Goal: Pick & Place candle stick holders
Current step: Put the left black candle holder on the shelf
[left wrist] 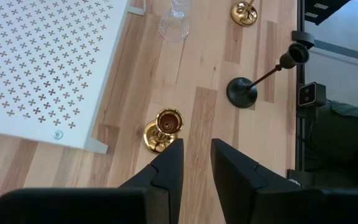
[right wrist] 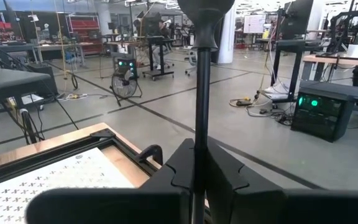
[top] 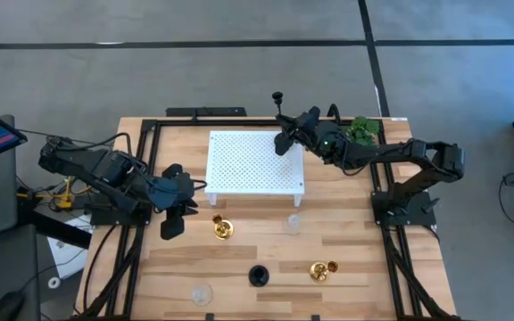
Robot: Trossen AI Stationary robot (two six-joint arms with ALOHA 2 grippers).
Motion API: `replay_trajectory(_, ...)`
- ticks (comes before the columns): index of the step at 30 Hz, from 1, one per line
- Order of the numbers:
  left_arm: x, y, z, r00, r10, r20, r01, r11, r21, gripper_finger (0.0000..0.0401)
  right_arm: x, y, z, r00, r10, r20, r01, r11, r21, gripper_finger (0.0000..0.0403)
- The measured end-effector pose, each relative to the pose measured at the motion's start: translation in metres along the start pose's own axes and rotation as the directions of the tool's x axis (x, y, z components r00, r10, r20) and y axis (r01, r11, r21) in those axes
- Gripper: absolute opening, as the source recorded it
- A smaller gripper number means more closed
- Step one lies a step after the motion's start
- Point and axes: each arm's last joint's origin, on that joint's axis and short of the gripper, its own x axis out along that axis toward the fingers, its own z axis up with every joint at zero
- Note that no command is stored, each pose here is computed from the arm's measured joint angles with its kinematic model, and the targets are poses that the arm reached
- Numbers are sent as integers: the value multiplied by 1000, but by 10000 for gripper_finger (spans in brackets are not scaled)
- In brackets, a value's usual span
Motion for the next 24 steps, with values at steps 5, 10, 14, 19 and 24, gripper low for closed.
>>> replay_trajectory(5,0,0,0,1000,0,0,0,1000,0,81,0,0,-1,1000,2,-6,-2,1000,-2,11)
replay_trajectory(10,0,0,0,1000,0,0,0,1000,-3,81,-1,2,-1,1000,9,-13,-9,1000,-5,10)
replay_trajectory(14,0,0,0,1000,-1,2,1,1000,-3,81,-3,6,-8,998,20,-58,-21,999,-24,38)
replay_trajectory(19,0,0,0,1000,-1,2,1,1000,-3,81,-5,9,-9,997,1,-83,-4,999,-39,53)
replay_trajectory(24,0,0,0,1000,-1,2,1,1000,-4,81,-8,13,-13,993,-13,-114,7,998,-59,55)
